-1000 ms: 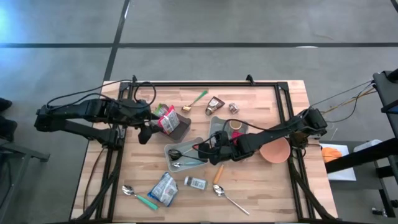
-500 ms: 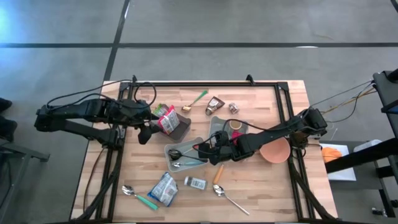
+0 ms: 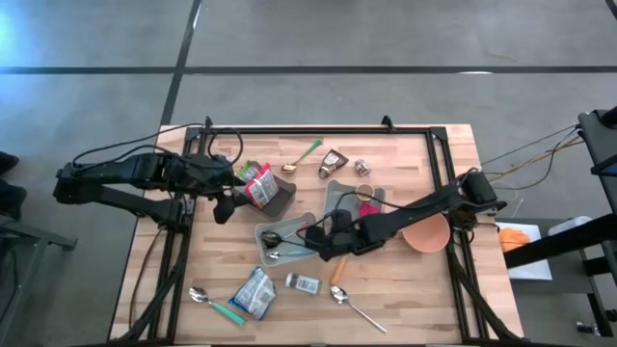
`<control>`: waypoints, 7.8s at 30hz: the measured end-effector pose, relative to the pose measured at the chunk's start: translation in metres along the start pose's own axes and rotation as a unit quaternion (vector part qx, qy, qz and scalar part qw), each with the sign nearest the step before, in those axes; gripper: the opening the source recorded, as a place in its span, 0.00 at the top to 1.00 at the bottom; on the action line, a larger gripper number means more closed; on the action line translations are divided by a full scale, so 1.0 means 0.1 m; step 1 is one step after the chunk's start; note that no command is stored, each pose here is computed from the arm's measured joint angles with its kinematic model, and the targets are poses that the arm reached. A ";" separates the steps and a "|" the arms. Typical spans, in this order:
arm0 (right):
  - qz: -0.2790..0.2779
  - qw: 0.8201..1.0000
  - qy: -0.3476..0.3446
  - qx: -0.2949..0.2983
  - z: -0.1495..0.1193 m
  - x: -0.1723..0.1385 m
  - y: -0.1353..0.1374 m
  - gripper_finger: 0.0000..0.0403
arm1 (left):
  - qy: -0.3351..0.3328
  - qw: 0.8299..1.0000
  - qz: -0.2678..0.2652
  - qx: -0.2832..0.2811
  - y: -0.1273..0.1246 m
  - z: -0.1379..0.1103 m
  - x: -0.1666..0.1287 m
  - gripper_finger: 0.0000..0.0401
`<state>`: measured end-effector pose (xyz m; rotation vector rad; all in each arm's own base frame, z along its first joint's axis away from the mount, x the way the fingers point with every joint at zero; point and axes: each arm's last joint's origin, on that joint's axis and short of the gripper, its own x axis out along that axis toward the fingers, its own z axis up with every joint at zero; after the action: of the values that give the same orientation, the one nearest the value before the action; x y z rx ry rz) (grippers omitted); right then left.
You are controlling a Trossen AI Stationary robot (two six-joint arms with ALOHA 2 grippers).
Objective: Pick & Place Food Item
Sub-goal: Put the yellow spoon into the bottom gray bin
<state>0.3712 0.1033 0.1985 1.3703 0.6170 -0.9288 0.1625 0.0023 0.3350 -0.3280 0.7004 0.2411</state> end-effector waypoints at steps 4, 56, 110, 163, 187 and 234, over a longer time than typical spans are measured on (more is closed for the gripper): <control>-0.015 1.000 -0.003 0.009 -0.05 0.14 -0.01 0.33 | 0.003 1.000 0.001 0.003 0.00 -0.01 -0.01 0.27; -0.119 0.987 -0.069 0.082 -0.29 0.06 -0.52 0.33 | 0.005 1.000 -0.008 -0.013 0.04 -0.07 -0.14 0.27; -0.094 0.989 -0.098 -0.063 -0.32 0.44 -0.69 0.96 | 0.020 0.998 -0.036 -0.053 0.02 -0.07 -0.14 0.27; 0.182 0.730 -0.140 -0.643 0.57 -0.65 0.64 0.98 | 0.053 0.992 -0.095 -0.071 -0.01 -0.09 -0.14 0.27; 0.125 0.563 0.006 -0.817 0.32 0.42 0.97 0.98 | 0.040 0.990 -0.101 -0.094 0.02 -0.13 -0.26 0.27; 0.065 0.588 0.114 -0.798 0.22 1.03 0.84 0.98 | 0.057 0.991 -0.092 -0.083 0.03 -0.16 -0.26 0.27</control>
<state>0.4931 0.0581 0.1614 -0.1906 1.0888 0.1828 0.1326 -0.0037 0.3397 -0.5656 0.7595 0.1047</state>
